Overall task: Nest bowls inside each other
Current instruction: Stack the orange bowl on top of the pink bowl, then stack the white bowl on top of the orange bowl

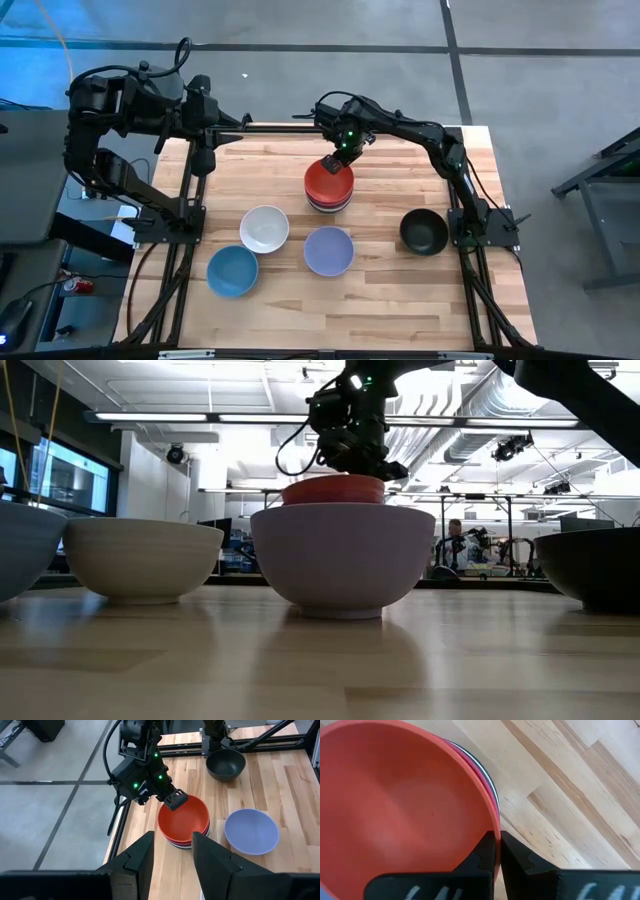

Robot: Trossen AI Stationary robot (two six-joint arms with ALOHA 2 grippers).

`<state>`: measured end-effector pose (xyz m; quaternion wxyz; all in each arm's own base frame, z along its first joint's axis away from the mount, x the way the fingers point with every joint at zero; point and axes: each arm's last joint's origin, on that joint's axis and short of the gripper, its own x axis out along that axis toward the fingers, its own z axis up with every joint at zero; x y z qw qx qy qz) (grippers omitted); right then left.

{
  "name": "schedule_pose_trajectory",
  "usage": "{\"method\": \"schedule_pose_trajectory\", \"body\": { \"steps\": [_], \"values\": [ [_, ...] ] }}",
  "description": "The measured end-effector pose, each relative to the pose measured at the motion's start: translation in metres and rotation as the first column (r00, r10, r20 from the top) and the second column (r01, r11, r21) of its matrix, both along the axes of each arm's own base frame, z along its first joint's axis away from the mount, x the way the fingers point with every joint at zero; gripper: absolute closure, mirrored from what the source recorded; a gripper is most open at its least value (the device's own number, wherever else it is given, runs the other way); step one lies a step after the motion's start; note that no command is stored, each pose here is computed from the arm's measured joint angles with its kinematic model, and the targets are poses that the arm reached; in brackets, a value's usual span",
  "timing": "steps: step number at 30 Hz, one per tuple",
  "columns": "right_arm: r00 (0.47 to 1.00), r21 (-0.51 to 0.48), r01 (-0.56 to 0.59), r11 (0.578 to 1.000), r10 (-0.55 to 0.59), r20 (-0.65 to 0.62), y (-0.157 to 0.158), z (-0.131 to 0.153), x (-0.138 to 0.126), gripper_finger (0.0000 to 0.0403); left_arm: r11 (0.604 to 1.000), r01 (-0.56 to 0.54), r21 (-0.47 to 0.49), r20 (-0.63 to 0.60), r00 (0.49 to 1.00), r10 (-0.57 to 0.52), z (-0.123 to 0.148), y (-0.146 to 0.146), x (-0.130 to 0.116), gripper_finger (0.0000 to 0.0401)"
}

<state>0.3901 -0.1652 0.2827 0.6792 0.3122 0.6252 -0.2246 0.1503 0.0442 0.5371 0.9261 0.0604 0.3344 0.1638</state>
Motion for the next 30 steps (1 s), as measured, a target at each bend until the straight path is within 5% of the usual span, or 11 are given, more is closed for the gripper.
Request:
{"method": "schedule_pose_trajectory", "body": {
  "steps": [6, 16, 22, 30],
  "values": [
    [1.0, -0.01, 0.009, 1.0, -0.01, -0.006, 0.0, 0.0, 0.0, 0.0391, 1.0, 0.0, 0.0, 0.0, 1.0, 0.0, 0.0, 0.0, 0.0, 0.0281],
    [1.0, -0.014, 0.006, 1.0, -0.006, -0.006, 0.001, 0.0, 0.0, 0.0282, 1.0, 0.0, 0.0, 0.0, 1.0, 0.0, 0.0, 0.0, 0.0, 0.0281],
    [0.999, -0.017, -0.03, 0.999, 0.031, 0.03, 0.002, 0.016, -0.008, 0.0266, 1.0, 0.004, 0.005, -0.004, 1.0, -0.004, 0.0, 0.0, 0.0, 0.0281],
    [0.969, -0.088, -0.161, 0.983, 0.174, 0.175, 0.017, 0.074, -0.04, 0.0265, 0.998, 0.033, -0.045, -0.274, 0.961, -0.044, -0.059, 0.008, 0.01, 0.0281]
  ]
}}
